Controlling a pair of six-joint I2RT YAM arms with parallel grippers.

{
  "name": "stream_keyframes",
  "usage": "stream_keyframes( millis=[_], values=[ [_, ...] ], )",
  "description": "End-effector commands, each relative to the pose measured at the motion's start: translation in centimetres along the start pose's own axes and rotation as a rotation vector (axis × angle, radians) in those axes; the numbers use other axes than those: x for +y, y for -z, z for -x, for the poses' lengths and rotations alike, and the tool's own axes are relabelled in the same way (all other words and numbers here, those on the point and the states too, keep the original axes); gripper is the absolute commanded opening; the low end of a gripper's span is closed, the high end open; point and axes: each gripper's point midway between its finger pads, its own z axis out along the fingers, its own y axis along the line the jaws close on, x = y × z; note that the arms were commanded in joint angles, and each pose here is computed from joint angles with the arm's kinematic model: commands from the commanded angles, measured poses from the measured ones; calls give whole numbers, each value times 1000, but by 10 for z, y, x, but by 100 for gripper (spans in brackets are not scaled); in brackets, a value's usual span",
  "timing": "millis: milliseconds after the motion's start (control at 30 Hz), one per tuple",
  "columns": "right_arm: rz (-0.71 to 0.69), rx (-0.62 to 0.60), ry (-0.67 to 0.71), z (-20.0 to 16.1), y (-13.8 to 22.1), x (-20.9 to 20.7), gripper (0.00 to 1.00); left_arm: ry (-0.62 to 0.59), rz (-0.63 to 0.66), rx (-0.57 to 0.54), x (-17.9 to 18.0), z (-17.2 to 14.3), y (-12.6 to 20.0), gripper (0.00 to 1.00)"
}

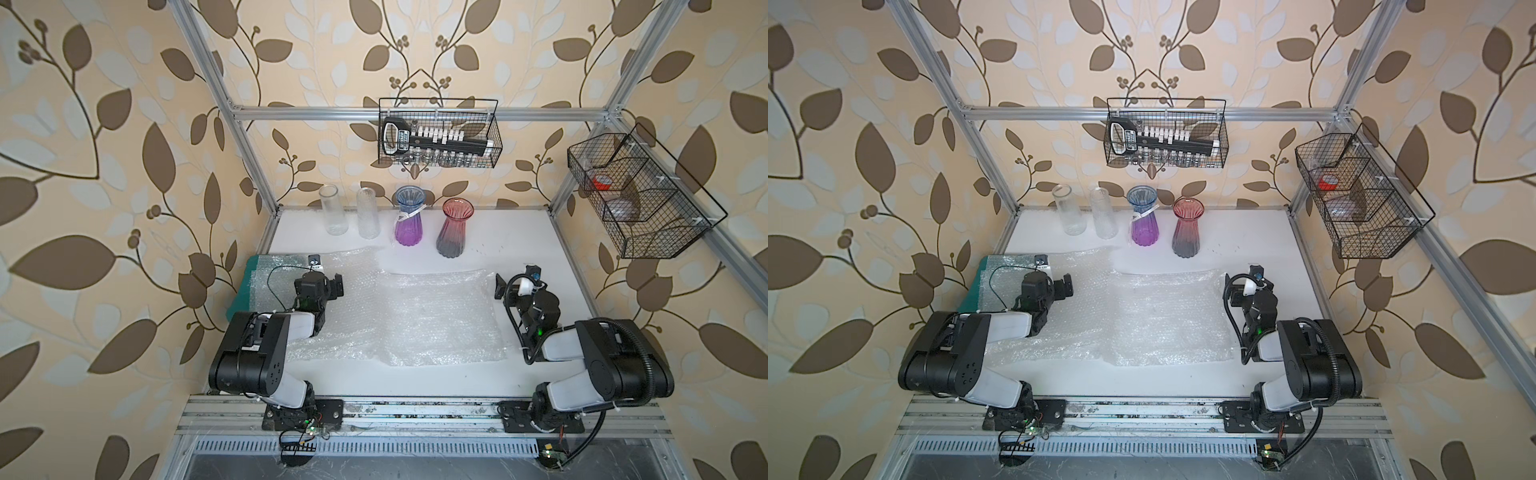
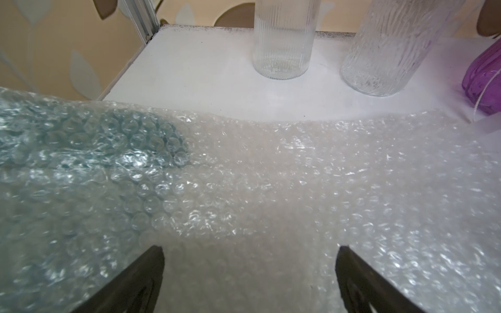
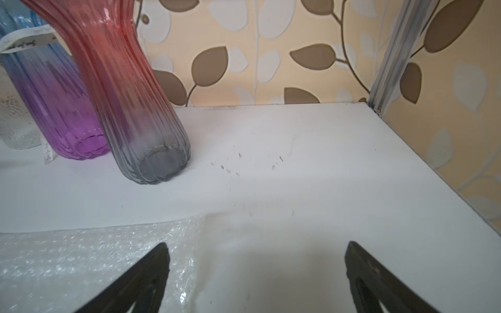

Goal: Unwrap the vase from the bubble wrap
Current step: Reset both arms

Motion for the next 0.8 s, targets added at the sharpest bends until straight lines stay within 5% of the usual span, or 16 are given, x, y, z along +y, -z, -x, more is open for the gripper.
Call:
stream_keyframes(
  millis=[0,167,267,767],
  values=[
    [-57,-76,-23,11,13,-10,99,17,-12,-34,-1,7,0,99],
    [-77,-112,-38,13,20,-15,99,17,-10,-39,0,6,2,99],
    [-107,64,-33,-1,-17,-17,99,18,-10,-46,0,7,3,99],
    [-117,49,-14,1,-15,-14,99,19,-10,-50,1,7,4,99]
  ],
)
